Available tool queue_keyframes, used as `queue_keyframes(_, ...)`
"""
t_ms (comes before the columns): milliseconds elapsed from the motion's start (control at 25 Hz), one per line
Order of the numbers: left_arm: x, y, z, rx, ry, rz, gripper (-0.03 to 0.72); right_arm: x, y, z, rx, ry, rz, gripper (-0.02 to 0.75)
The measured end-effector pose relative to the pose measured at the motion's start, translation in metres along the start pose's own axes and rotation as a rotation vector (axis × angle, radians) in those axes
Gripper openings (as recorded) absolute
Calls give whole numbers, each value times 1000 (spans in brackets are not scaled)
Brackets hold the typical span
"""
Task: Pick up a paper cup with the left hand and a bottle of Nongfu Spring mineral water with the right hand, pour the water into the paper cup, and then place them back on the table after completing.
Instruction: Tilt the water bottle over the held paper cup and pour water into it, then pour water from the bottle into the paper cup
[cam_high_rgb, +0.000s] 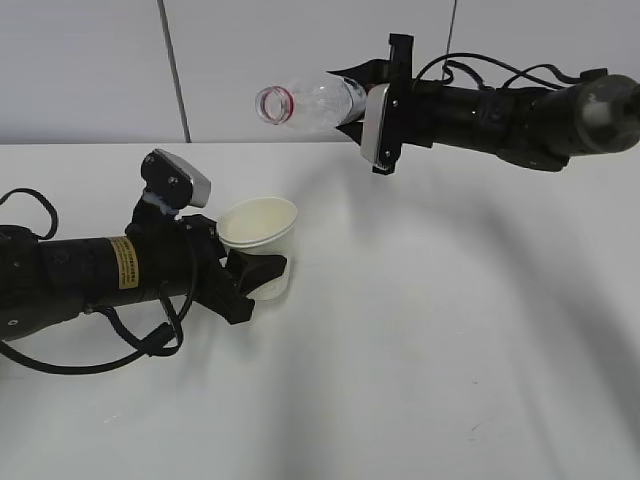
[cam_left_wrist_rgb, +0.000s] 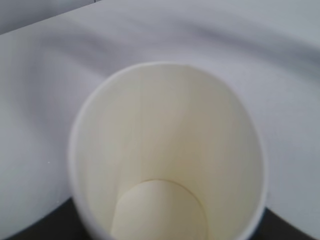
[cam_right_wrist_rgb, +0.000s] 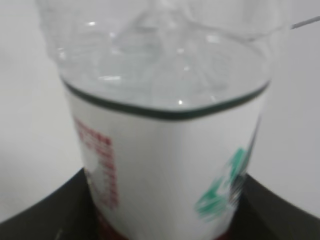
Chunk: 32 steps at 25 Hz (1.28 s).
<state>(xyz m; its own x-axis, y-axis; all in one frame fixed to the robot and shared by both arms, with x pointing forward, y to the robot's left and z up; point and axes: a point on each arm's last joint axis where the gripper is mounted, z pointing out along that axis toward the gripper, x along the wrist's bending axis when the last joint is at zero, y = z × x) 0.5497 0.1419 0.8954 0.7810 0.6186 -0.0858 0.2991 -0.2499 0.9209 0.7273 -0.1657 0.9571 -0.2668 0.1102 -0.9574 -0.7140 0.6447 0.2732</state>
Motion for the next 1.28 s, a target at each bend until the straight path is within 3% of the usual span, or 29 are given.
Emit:
queue_keyframes(640,-3,4,0,-36,-31,1,353,-9,3,4,-10,-17,-239,406)
queue_keyframes(1280,-4,5,0,-52,-44,1,353,-9,4,5,-14,-17,-336,405)
